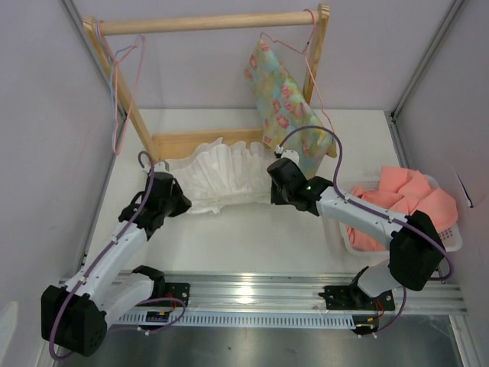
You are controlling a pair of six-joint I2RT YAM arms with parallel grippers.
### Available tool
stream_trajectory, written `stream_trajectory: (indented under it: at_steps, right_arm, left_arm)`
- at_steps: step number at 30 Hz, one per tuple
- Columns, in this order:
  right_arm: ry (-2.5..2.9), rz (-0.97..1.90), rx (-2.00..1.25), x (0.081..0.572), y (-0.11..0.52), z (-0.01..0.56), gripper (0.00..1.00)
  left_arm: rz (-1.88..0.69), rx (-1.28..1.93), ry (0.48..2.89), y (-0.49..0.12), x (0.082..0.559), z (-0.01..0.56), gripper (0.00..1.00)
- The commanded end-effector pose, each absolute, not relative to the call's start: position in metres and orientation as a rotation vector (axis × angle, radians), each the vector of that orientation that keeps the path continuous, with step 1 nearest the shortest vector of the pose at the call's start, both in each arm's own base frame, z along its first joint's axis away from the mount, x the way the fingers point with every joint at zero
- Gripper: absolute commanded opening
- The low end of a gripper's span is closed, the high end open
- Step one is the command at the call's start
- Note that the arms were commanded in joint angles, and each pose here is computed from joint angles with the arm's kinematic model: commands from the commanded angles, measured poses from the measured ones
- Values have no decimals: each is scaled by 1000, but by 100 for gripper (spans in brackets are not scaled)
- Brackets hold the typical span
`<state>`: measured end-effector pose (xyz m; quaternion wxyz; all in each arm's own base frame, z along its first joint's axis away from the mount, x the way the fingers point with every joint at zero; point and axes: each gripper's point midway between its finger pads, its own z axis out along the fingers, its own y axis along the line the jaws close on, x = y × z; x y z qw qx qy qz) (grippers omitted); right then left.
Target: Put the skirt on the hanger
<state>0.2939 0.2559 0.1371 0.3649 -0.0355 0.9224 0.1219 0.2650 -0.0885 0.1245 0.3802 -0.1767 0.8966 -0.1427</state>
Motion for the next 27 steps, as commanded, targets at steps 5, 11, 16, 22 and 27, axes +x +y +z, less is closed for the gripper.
stream_trajectory:
  at_steps: [5,11,16,22,27]
  right_arm:
    - [2454,182,-35,272,230,89,1]
    - [2482,143,-54,275,232,65,3]
    - [2504,124,-78,274,237,53,1]
    - [2568,33,-143,256,225,48,0]
    - [2581,3,-152,237,212,52,0]
  left_arm:
    - [-390,-642,2356,-89,246,76,0]
    - [-330,-561,2404,-89,250,55,0]
    - [-261,-468,2424,-89,248,53,3]
    - [-190,-446,2505,-88,228,38,0]
    - [-144,-467,2488,-89,214,43,0]
